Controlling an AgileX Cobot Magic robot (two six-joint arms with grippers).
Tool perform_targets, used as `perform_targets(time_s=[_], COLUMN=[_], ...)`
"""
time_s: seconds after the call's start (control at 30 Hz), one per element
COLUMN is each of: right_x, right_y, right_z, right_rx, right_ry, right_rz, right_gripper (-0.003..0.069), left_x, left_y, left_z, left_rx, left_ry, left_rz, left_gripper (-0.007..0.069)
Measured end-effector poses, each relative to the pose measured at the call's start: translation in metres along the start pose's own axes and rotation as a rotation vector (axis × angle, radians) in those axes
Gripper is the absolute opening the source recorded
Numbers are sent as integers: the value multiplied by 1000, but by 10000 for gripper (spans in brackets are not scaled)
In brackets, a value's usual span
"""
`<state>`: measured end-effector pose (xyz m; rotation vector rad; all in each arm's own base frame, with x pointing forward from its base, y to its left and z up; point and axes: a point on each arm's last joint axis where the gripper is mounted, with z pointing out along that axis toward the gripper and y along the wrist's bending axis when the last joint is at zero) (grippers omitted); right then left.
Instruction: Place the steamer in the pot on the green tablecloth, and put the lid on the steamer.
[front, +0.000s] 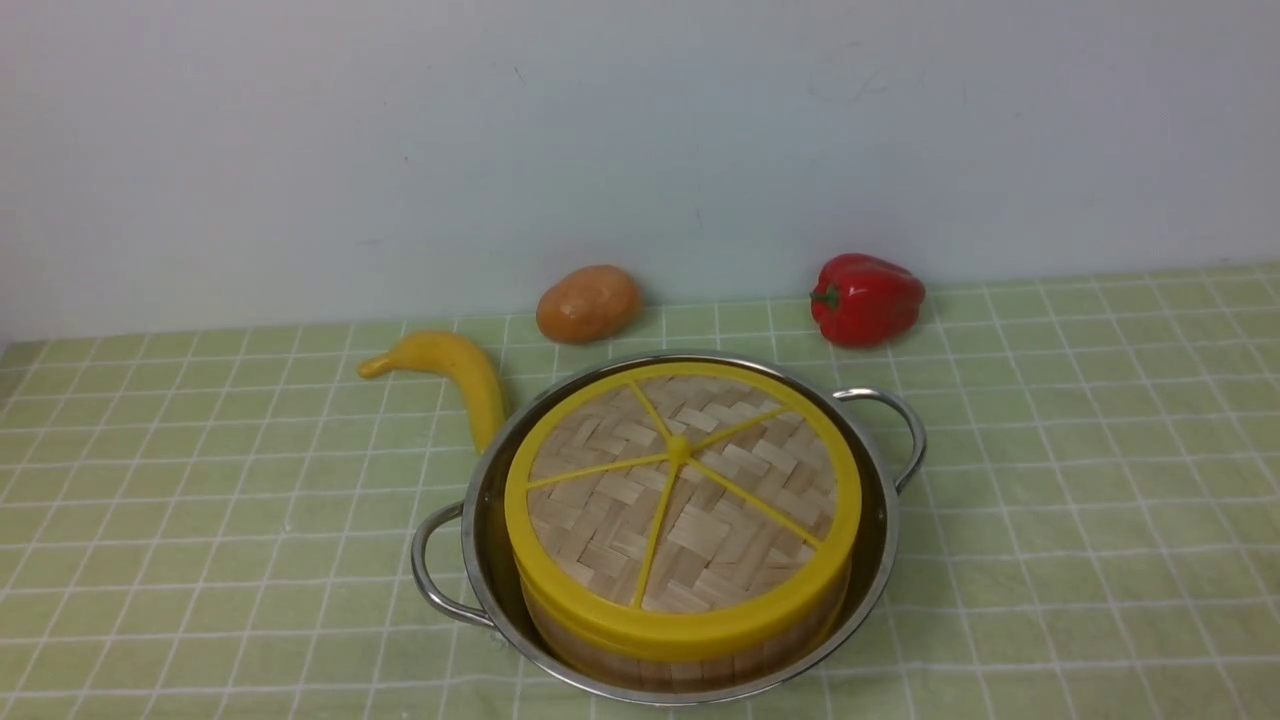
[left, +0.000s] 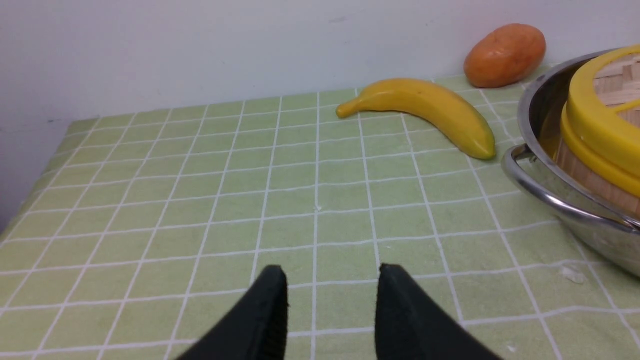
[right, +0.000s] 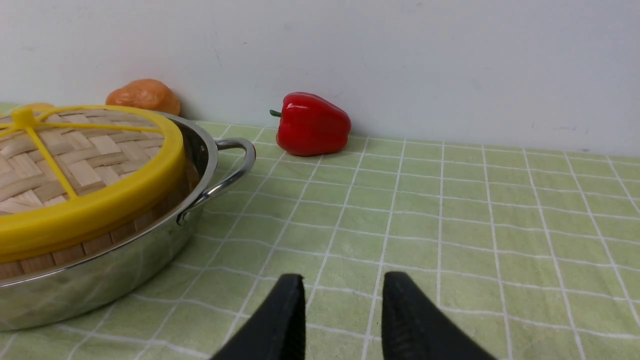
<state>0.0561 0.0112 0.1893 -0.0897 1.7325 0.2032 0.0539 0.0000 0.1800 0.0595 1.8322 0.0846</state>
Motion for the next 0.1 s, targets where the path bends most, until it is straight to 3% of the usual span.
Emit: perform_targets(time_s=[0.1], right_x=[0], right_y=[0], right_z=[0], right_rx=[0], right_ry=[0], right_rz=[0], right_gripper=[242], left_x=[0], left_y=[0], left_z=[0], left_rx=[0], left_ry=[0], left_rz=[0], left_gripper=[243])
